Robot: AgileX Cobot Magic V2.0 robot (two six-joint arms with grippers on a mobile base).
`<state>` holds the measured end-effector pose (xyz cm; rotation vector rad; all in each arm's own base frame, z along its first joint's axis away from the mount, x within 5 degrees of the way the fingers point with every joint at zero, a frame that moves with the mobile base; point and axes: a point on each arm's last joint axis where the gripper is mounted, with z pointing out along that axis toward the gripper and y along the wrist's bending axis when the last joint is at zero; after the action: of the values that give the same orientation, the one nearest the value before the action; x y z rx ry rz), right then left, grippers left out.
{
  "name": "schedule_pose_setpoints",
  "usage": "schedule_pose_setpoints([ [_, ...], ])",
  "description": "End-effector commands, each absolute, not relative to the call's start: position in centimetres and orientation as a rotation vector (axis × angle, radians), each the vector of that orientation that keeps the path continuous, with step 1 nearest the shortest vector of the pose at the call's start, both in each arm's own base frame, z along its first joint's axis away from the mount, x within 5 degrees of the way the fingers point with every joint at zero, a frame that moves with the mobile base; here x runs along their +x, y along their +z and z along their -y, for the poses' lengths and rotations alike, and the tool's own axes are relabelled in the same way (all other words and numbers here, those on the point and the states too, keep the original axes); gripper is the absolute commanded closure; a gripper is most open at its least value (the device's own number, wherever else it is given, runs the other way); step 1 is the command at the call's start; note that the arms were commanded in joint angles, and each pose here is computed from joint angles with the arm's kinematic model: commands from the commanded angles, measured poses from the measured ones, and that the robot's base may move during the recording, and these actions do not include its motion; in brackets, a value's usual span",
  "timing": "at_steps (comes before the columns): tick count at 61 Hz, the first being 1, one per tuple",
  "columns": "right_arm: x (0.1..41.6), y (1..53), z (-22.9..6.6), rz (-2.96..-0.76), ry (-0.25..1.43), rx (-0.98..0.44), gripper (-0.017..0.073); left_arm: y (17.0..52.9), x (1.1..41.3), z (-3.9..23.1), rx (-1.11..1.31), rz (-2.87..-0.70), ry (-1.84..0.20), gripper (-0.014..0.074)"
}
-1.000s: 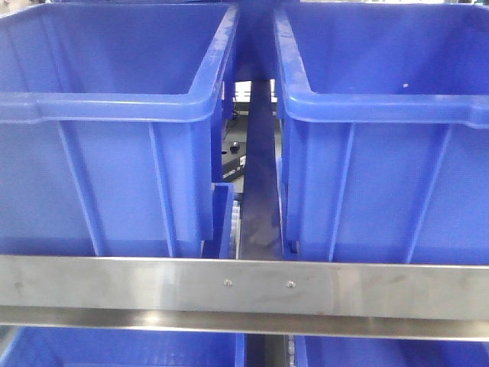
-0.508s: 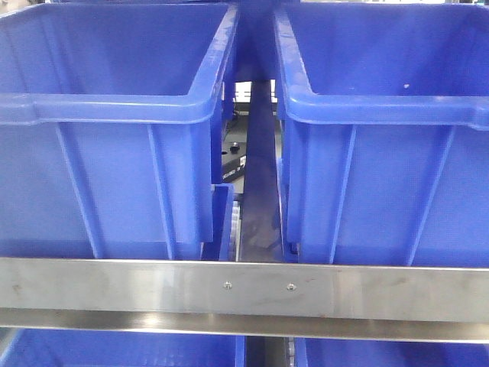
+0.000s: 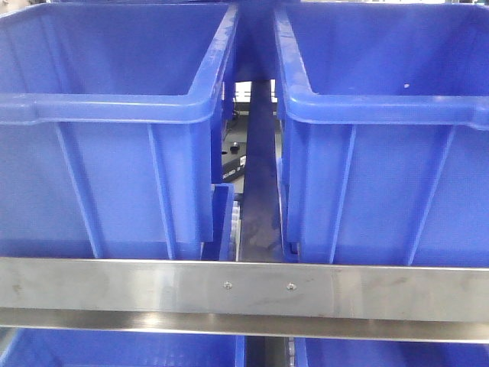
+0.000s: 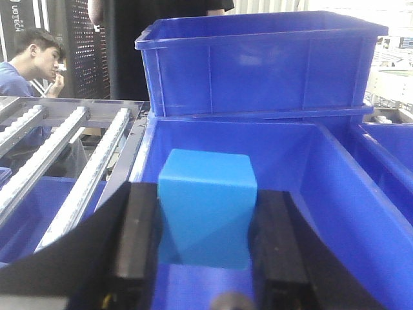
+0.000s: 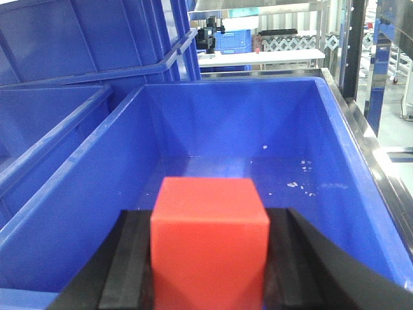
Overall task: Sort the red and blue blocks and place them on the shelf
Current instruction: 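Hold both cubes above the blue bins on the shelf, then lower both cubes into the blue bins and open both grippers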
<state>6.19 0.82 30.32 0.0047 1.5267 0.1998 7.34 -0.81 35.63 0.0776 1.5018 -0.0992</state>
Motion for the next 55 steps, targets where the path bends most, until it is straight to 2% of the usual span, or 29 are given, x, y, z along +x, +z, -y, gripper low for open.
schedule_pose_setpoints([
  [1, 6.0, 31.9, -0.7, -1.425, 0.179, 0.006, 0.0522, 37.4, 7.1, 0.8, 0.070, -1.386, -0.115, 0.0472],
  [17, 6.8, 33.6, -0.8, -1.442, 0.178, 0.003, 0.0538, 37.3, 7.8, 1.0, 0.042, -1.414, -0.164, 0.0472],
  [22, 7.8, 34.9, -0.9, -1.469, 0.129, -0.040, 0.0538, 37.5, 8.6, 1.3, 0.045, -1.443, -0.189, 0.0472],
  [29, 10.4, 36.0, -1.1, -1.531, 0.060, -0.103, 0.0538, 38.1, 10.6, 2.2, 0.115, -1.490, -0.206, 0.0472],
  [42, 15.9, 35.9, -1.6, -1.645, 0.055, -0.107, 0.0538, 37.5, 15.8, 5.3, 0.239, -1.626, -0.272, 0.0472],
  [55, 20.1, 33.8, -1.9, -1.697, 0.045, -0.102, 0.0538, 35.9, 21.4, 7.8, 0.261, -1.625, -0.293, 0.0472],
])
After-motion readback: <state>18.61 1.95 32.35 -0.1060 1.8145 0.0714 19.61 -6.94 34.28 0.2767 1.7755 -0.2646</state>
